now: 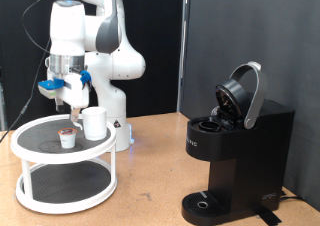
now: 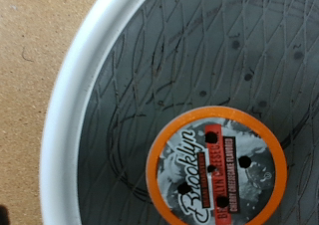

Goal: Make a cup of coffee with the keurig machine

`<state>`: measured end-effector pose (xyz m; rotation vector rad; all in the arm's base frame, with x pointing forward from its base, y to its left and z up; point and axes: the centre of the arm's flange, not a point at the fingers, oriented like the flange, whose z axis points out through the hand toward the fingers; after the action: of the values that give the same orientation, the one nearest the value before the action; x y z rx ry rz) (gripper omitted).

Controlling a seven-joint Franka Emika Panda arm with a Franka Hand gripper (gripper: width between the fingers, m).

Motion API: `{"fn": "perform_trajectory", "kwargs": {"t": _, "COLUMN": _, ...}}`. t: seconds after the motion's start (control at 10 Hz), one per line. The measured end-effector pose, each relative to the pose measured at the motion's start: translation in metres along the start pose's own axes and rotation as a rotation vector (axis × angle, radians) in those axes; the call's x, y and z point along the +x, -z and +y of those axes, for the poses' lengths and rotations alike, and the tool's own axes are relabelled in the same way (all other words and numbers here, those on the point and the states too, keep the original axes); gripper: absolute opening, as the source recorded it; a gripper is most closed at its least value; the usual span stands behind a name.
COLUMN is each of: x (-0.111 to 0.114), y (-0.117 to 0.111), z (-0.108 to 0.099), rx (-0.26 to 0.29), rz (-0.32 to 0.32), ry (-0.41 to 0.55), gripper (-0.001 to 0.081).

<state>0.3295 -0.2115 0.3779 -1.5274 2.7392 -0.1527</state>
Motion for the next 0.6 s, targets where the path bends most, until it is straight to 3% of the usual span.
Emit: {"fn": "perform_trajectory", "kwargs": {"t": 0.6, "x": -0.001, "y": -0.031, "z": 0.012, "rx": -0.009, "rz": 0.026, "ry": 0.029, "gripper": 0.0734}}
